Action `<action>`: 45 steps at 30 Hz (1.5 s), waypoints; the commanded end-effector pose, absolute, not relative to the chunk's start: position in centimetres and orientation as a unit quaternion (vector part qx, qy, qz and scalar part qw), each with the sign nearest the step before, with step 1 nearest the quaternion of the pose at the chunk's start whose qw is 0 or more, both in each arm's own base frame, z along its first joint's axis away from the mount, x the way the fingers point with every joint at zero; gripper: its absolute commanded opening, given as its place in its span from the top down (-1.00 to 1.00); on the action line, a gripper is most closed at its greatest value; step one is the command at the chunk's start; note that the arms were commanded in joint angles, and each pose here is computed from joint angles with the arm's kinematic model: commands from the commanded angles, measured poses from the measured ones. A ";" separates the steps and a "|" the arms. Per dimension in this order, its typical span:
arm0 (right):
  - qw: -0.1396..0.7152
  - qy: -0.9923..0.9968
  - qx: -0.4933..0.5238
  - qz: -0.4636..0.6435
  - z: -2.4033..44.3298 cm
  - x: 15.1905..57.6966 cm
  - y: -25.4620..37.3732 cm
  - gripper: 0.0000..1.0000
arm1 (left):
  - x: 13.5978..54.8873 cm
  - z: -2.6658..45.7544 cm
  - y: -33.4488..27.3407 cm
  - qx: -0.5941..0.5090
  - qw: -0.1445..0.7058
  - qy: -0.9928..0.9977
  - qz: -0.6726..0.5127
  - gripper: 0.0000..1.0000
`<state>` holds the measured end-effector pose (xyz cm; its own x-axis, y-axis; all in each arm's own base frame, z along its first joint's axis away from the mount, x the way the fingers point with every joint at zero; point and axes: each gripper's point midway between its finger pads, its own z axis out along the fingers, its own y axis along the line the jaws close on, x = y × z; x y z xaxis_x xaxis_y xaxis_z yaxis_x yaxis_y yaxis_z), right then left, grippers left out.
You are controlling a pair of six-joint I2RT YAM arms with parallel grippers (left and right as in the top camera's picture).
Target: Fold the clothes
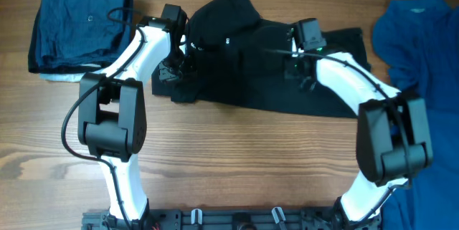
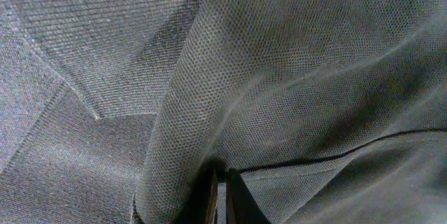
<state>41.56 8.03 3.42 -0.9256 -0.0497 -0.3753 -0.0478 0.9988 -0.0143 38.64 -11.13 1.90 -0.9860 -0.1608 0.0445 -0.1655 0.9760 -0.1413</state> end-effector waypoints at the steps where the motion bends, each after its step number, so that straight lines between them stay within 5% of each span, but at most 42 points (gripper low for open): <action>1: 0.240 0.970 -0.004 0.033 11.7 42.0 7.1 0.50 | 38.2 1.0 -11.1 0.071 0.026 -0.995 0.061 0.88; 4: 0.171 0.984 0.031 0.035 12.0 37.7 5.8 0.55 | 38.2 1.0 -11.1 0.072 0.026 -0.995 0.062 0.88; 11: 0.029 0.995 0.081 -0.041 4.0 31.0 2.7 0.69 | 38.2 1.0 -11.1 0.073 0.026 -0.995 0.062 0.88; 26: 0.077 0.982 0.158 -0.070 -0.4 34.5 -3.4 0.74 | 38.2 1.0 -11.1 0.073 0.026 -0.995 0.061 0.86; 29: 0.121 0.973 0.163 -0.105 0.4 36.4 -5.8 0.74 | 38.2 1.0 -11.1 0.073 0.026 -0.995 0.061 0.86; 36: 0.207 0.963 0.134 -0.108 2.9 41.1 -7.7 0.28 | 38.2 1.0 -11.1 0.073 0.025 -0.995 0.061 0.86; 45: 0.241 0.949 0.177 -0.100 13.8 42.0 -8.8 0.03 | 39.4 3.3 -11.5 0.108 -0.003 -0.992 0.072 0.92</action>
<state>41.53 -7.45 8.62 -0.8929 0.2156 -0.3953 0.2925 0.9452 -0.1452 38.85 -11.15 1.87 -0.9833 -0.1779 0.0384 -0.1816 0.9731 -0.1416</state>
